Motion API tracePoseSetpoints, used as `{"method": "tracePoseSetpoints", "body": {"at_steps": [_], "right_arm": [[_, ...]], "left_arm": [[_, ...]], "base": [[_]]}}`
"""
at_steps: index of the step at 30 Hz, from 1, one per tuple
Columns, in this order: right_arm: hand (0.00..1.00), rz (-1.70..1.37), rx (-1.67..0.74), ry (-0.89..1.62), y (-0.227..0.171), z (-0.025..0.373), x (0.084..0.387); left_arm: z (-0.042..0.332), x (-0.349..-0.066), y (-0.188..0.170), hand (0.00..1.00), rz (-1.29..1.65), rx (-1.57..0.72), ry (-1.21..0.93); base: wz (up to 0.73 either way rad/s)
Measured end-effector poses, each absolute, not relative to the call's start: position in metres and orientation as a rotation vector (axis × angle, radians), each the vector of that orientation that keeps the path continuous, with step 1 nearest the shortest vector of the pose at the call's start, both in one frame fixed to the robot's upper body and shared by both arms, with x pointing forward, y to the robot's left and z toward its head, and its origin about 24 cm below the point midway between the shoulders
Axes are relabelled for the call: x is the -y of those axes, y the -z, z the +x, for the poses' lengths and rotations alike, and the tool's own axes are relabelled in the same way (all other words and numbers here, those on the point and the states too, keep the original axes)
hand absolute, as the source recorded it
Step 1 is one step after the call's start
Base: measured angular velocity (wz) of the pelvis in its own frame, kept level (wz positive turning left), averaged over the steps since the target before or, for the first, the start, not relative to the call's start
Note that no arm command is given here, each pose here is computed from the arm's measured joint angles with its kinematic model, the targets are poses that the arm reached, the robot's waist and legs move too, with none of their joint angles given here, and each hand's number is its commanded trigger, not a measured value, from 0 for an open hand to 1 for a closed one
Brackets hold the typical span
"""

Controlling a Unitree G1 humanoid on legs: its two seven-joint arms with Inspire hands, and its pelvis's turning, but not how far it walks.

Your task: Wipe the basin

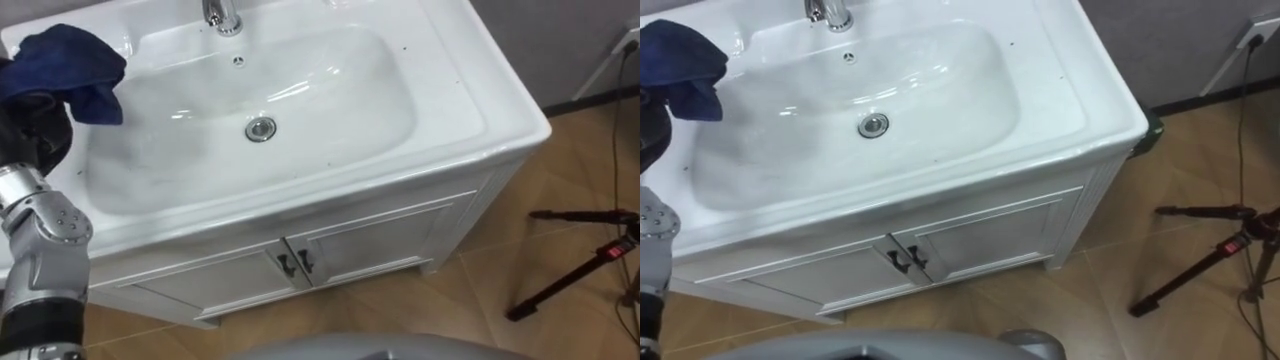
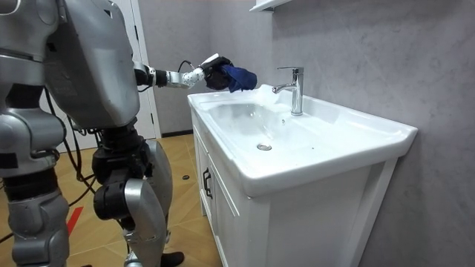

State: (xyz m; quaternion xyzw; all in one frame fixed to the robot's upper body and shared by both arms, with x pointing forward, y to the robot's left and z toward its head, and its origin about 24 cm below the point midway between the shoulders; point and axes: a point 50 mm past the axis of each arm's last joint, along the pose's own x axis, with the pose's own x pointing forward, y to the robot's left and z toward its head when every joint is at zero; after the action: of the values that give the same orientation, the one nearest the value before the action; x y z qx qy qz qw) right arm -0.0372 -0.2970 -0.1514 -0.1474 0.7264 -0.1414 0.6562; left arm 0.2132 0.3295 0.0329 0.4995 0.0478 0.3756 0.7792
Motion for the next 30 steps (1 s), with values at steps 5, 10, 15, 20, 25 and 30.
{"method": "tracePoseSetpoints", "body": {"at_steps": [5,10,15,20,25,30], "right_arm": [[0.0,-0.332,-1.663,0.301,0.153,-0.04,0.292],[0.0,-0.328,-1.669,0.308,0.153,-0.041,0.292],[0.0,-0.328,-1.667,0.31,0.153,-0.039,0.292],[0.0,-0.329,-1.666,0.308,0.153,-0.039,0.292],[0.0,-0.322,-1.67,0.318,0.153,-0.041,0.293],[0.0,-0.319,-1.679,0.323,0.152,-0.045,0.293]], "left_arm": [[0.201,-0.334,-0.02,1.0,1.104,-0.175,-0.808],[0.192,-0.341,-0.012,1.0,1.117,-0.253,-0.829],[0.182,-0.352,-0.013,1.0,1.116,-0.282,-0.881],[0.173,-0.361,-0.013,1.0,1.121,-0.32,-0.931],[0.166,-0.37,-0.015,1.0,1.108,-0.339,-0.984],[0.161,-0.374,-0.013,1.0,1.108,-0.358,-1.015]], "base": [[-0.02],[0.0],[0.01],[0.04],[0.04],[0.03]]}}
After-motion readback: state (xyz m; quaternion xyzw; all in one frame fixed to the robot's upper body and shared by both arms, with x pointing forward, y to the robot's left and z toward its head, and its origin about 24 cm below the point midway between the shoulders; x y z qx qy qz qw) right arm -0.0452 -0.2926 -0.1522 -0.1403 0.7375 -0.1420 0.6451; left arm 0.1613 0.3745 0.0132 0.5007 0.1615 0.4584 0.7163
